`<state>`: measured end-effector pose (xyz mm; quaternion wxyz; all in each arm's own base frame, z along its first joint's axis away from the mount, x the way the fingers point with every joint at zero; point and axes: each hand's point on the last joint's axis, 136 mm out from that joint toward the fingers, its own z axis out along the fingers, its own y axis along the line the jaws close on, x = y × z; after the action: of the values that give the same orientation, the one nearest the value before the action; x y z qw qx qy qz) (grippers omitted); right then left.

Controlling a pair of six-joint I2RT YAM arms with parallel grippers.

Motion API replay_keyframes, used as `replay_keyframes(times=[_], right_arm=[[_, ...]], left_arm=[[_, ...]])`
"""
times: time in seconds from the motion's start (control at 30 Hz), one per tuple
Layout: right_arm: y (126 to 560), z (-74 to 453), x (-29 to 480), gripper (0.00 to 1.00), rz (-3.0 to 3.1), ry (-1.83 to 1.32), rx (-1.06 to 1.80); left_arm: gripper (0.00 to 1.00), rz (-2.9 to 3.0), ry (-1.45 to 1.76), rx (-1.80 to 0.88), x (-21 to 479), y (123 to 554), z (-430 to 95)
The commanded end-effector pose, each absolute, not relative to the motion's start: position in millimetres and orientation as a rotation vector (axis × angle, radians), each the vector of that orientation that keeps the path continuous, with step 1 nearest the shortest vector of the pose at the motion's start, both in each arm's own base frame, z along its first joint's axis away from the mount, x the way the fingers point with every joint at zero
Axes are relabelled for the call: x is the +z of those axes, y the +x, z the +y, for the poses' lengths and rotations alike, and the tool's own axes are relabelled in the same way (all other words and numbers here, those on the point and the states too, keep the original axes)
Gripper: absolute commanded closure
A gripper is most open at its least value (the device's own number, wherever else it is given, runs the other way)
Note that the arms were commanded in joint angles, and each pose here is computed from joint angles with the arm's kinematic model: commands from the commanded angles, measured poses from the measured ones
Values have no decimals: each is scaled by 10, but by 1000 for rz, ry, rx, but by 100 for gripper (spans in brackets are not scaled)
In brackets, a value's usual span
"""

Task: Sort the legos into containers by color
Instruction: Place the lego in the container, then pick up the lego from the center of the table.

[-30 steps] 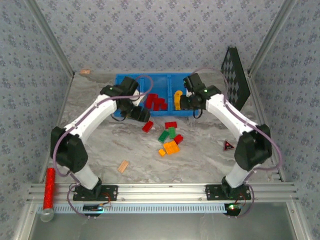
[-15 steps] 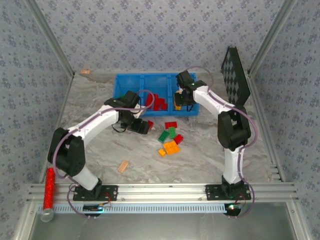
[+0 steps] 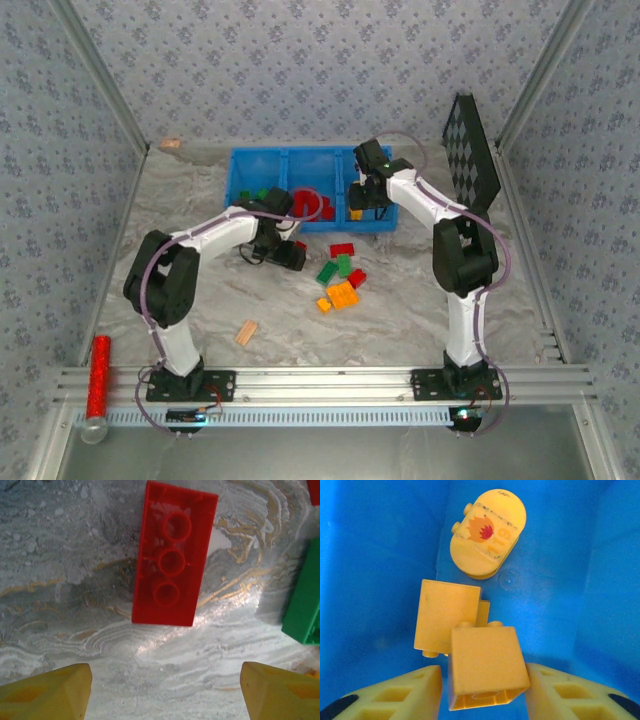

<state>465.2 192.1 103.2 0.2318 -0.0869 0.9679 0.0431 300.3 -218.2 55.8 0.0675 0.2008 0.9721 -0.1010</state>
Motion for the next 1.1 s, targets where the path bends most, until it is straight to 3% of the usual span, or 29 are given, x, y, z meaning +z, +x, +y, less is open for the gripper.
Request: replay_keyframes(times=[0.0, 0.3, 0.63, 0.93, 1.07], right_arm=[[4709, 1912, 1055, 48, 2651, -240, 126], [4728, 1906, 1113, 33, 2639, -243, 173], [4618, 1918, 1407, 34, 2613, -225, 217], [3846, 1989, 1698, 33, 2600, -211, 239], [3257, 2185, 1626, 33, 2621, -325, 265]], left_arm=[[23, 2900, 612, -303, 567, 3130, -2255], [23, 2884, 631, -303, 510, 3292, -2363], [28, 2895, 656, -323, 390, 3362, -2499], [42, 2934, 680, -285, 214, 3296, -2494], [57, 2955, 698, -266, 173, 3240, -2456]])
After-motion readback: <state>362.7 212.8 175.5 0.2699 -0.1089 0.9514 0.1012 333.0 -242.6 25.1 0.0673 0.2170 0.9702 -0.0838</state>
